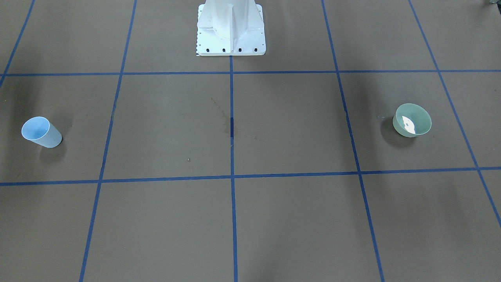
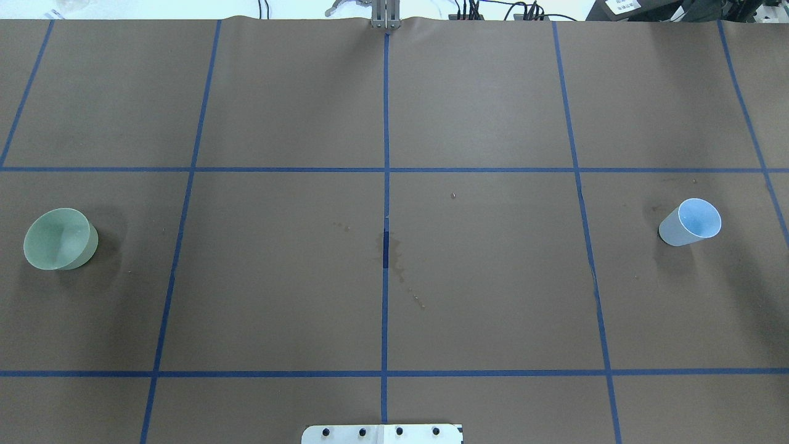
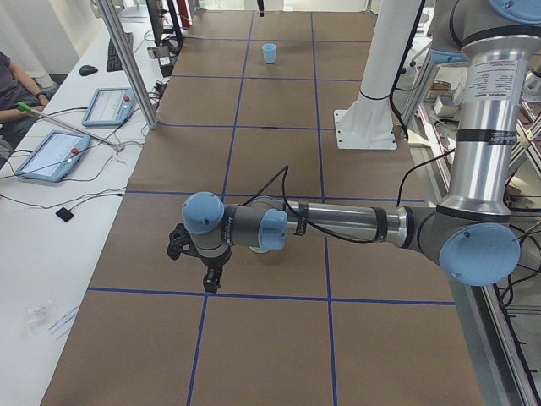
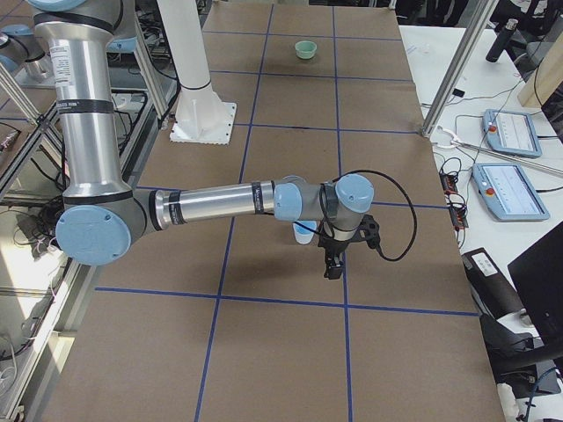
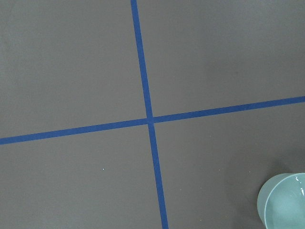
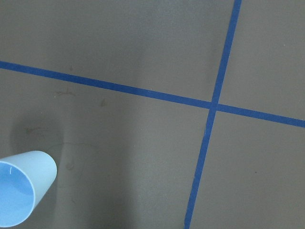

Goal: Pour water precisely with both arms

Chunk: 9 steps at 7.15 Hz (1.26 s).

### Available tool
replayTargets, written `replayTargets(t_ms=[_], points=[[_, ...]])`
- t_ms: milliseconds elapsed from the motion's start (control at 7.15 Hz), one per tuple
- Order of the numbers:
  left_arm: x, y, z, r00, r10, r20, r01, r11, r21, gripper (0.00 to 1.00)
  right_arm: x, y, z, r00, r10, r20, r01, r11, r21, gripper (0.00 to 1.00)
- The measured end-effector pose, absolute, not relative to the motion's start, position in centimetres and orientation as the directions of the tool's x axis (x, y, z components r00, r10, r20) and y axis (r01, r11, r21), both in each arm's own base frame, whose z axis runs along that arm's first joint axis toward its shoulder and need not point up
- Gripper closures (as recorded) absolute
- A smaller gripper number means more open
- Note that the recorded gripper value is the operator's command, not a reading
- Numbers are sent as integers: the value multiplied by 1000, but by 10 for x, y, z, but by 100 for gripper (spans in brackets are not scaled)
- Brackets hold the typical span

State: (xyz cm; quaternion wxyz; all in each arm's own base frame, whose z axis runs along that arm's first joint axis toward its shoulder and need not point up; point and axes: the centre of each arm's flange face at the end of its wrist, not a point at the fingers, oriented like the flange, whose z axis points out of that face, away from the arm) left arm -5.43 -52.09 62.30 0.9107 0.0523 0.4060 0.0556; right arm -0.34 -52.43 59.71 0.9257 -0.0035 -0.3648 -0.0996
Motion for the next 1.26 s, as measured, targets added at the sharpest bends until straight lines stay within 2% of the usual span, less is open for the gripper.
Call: replayTargets(t_ms=[1258], points=[[-54,-520,623,666,146,-731,-61,988,142,0,-6,-530,591,690,-19,723,37,999,-9,1]])
